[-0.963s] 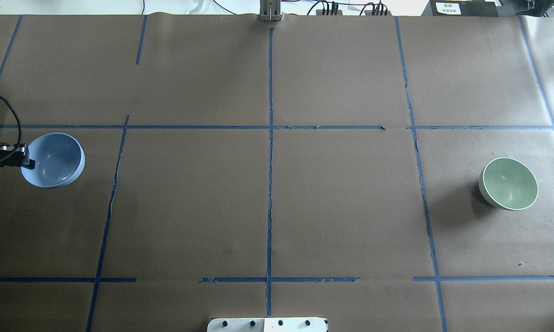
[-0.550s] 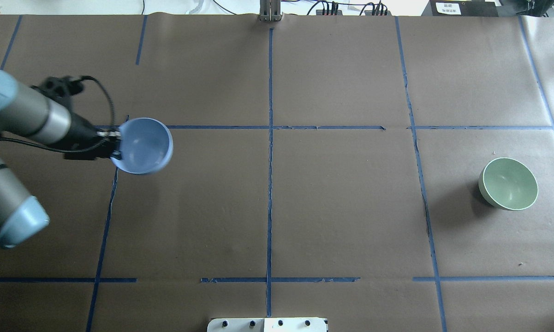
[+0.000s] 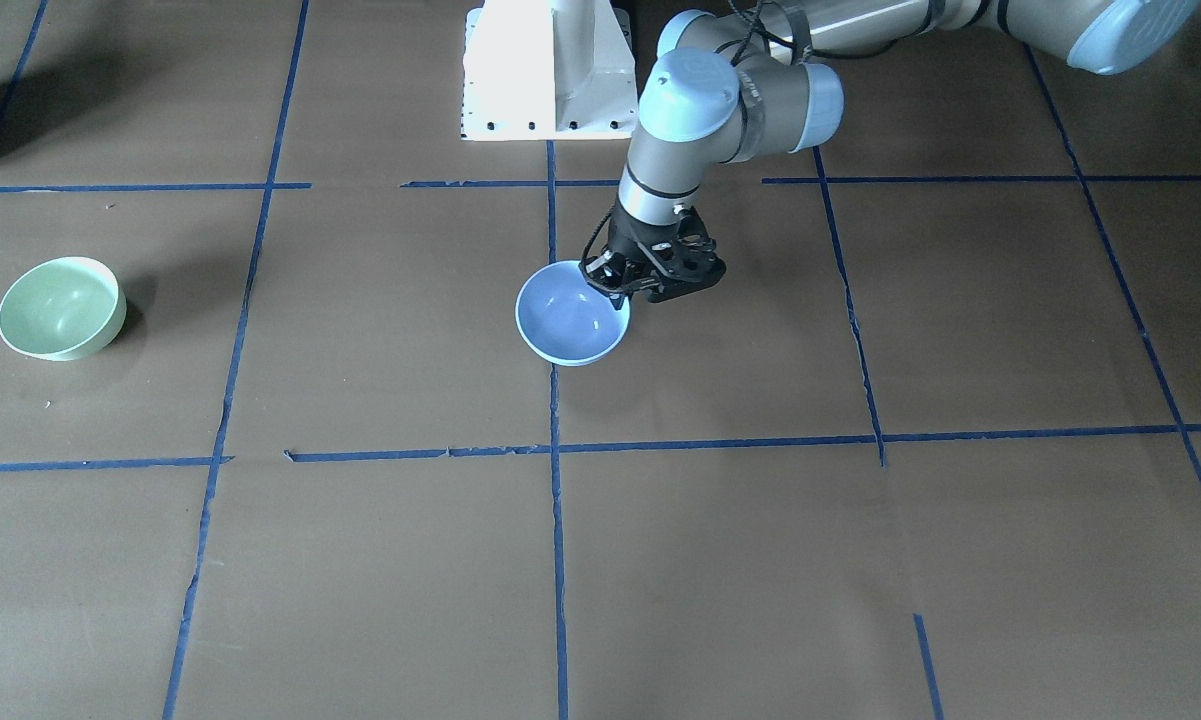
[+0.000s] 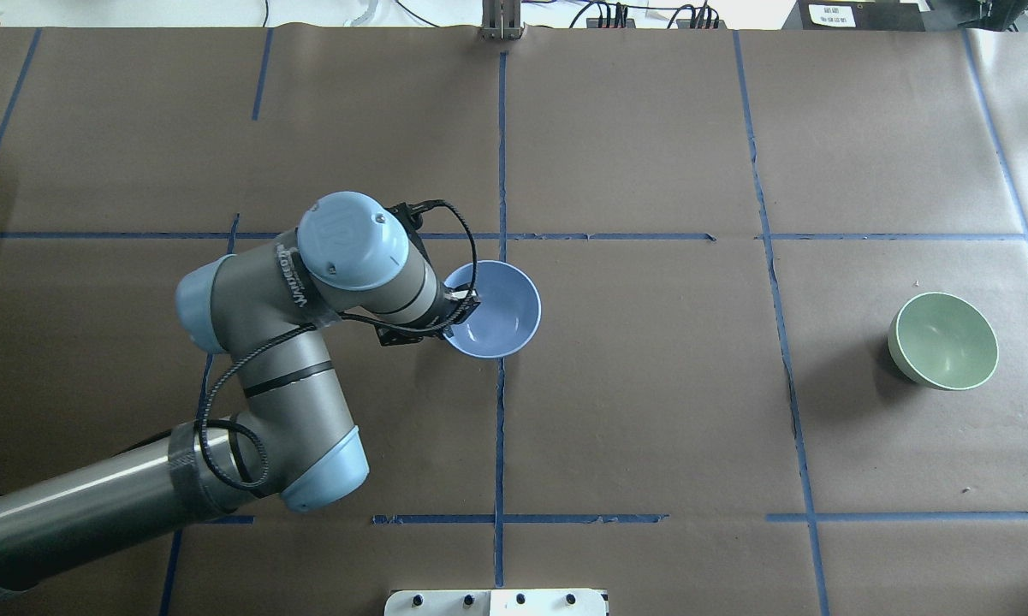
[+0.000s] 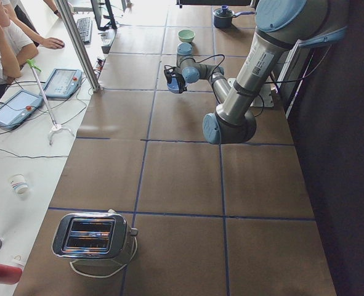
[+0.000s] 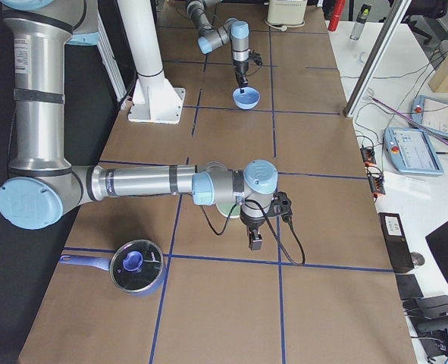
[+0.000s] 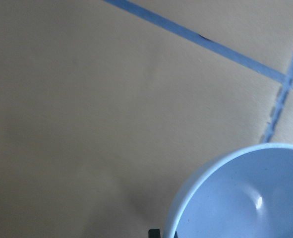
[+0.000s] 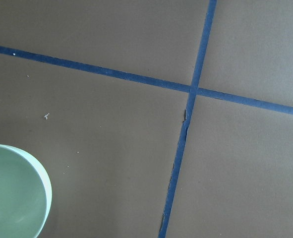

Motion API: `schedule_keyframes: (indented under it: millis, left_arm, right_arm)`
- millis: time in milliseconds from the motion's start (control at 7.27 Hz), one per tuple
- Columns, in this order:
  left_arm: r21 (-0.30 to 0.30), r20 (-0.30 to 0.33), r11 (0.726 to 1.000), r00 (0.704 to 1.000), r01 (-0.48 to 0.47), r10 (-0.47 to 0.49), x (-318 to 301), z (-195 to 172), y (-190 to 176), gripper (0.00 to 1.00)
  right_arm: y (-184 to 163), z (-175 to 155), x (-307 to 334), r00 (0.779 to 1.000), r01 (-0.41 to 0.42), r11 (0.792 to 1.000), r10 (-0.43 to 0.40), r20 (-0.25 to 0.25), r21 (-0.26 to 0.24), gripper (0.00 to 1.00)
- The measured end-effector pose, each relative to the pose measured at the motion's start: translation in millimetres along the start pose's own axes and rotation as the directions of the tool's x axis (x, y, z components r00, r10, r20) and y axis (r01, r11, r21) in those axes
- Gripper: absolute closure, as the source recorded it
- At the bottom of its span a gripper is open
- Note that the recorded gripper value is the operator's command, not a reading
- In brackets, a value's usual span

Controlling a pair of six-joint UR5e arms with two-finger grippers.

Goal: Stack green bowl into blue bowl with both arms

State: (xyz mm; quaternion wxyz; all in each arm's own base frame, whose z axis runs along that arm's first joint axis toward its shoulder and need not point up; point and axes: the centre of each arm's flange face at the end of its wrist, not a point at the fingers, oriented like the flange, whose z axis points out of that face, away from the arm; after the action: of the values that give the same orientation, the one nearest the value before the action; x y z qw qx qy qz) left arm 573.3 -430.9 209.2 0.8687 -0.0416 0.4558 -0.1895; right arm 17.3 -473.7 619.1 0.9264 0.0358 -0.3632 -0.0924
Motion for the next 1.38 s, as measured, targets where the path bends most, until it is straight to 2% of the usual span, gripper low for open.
schedule_keyframes:
  millis: [138, 275, 413, 688, 826, 963, 1101, 1239, 1376]
  left_arm:
    - [-0.004, -0.002, 1.0, 1.0, -0.001, 0.001, 8, 8, 4, 0.92]
    - [-0.006, -0.004, 1.0, 1.0, -0.003, 0.003, 11, 12, 6, 0.12]
    - [-0.006, -0.005, 1.0, 1.0, -0.007, 0.007, 12, 13, 6, 0.0]
    - [-0.002, 0.004, 0.999, 0.999, -0.052, 0.052, 10, 1, 2, 0.0]
    - [-0.002, 0.04, 0.994, 0.993, -0.112, 0.112, 3, -23, -7, 0.0]
    - [-0.021, 0.091, 0.982, 0.978, -0.188, 0.189, -19, -63, -27, 0.0]
    - [-0.048, 0.135, 0.961, 0.952, -0.271, 0.275, -61, -109, -58, 0.0]
    - [-0.071, 0.179, 0.927, 0.91, -0.368, 0.375, -115, -147, -96, 0.0]
    - [-0.101, 0.232, 0.877, 0.846, -0.469, 0.479, -184, -179, -145, 0.0]
  right_arm:
    - [0, 0, 0, 1.0, 0.0, 1.0, 0.0, 0.0, 0.0, 0.0]
    - [0, 0, 0, 1.0, 0.0, 1.0, 0.0, 0.0, 0.0, 0.0]
    - [0, 0, 0, 1.0, 0.001, 1.0, -0.001, 0.0, 0.001, 0.0]
    - [-8, -5, -4, 1.0, 0.008, 1.0, -0.008, 0.001, 0.011, 0.0]
    - [-14, -9, -9, 1.0, 0.016, 1.0, -0.016, 0.01, 0.021, 0.0]
    - [-20, -14, -15, 0.999, 0.024, 0.999, -0.024, 0.027, 0.031, 0.0]
    - [-24, -19, -21, 0.999, 0.02, 0.999, -0.022, 0.043, 0.041, 0.0]
    - [-28, -26, -31, 0.998, -0.013, 0.999, 0.01, 0.058, 0.051, 0.0]
    - [-32, -32, -50, 0.996, -0.058, 0.997, 0.053, 0.072, 0.058, 0.0]
